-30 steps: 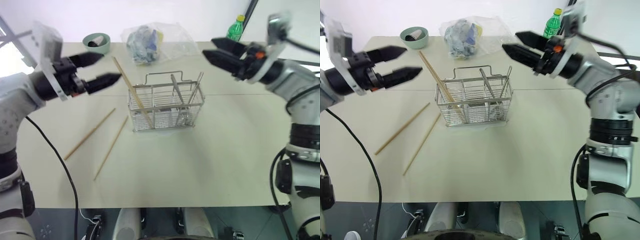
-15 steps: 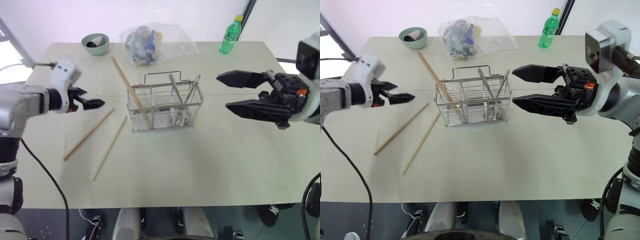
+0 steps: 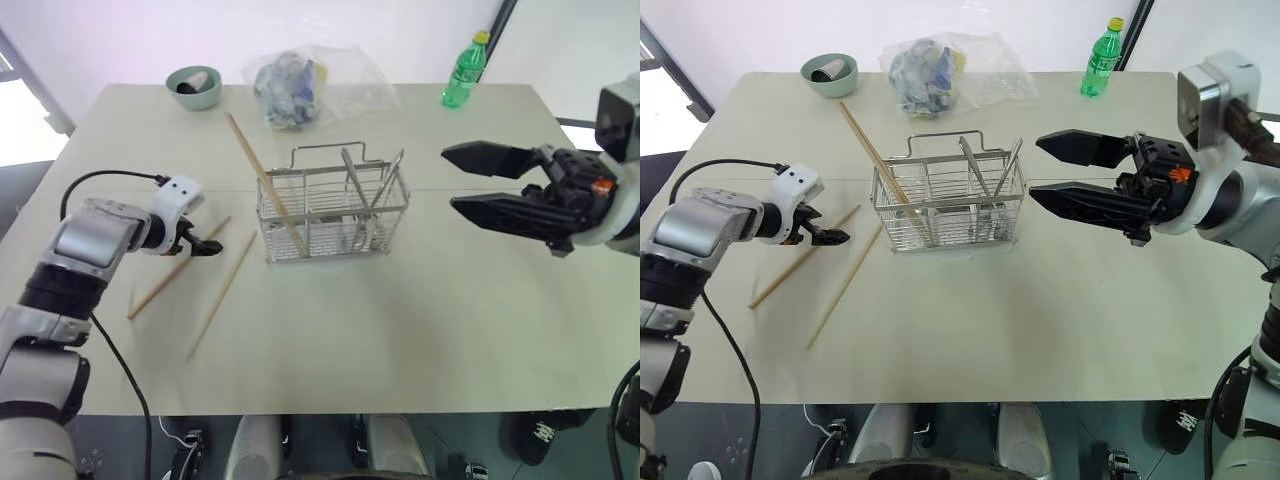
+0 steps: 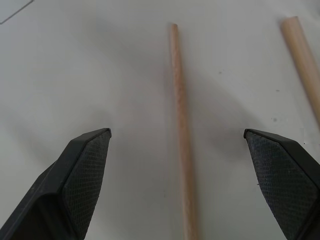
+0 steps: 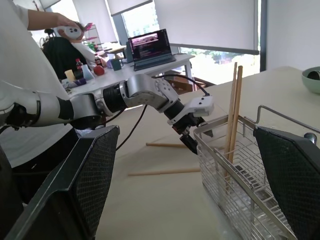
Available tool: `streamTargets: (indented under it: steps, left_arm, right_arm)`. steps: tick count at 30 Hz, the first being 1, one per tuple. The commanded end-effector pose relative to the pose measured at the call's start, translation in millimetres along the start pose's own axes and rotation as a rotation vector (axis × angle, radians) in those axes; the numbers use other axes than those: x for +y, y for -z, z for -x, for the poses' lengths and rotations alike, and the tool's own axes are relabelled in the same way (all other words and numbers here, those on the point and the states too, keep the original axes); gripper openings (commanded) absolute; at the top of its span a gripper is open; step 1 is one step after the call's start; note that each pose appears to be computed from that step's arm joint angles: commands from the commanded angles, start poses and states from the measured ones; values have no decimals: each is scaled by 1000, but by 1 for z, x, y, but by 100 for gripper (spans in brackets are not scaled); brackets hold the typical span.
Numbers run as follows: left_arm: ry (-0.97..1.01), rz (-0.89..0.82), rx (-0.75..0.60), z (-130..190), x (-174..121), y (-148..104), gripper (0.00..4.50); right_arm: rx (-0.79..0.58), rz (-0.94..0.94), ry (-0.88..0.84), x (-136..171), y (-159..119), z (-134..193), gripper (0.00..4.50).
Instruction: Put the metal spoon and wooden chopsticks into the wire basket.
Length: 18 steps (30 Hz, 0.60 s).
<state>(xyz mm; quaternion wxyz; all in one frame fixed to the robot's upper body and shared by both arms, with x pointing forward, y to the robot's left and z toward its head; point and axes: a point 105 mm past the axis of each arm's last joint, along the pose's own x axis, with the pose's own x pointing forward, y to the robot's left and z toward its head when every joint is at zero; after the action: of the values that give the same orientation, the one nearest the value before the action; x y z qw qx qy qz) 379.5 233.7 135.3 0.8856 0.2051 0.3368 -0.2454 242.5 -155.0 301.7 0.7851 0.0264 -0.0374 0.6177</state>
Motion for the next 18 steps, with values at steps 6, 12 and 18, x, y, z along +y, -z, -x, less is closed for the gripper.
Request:
streamTargets:
  steps: [6,12,18]
  left_arm:
    - [90,-59,15,-10,-13,0,225]
    - [28,-24,-4,-8,0,-3,6]
    - [-183,72,-244,4,34,-43,6]
  right_arm:
    - [-16,68,-5,7,-11,-1,444]
    - [-19,61,-1,7,-10,0,444]
    - [-11,56,20,5,-8,5,444]
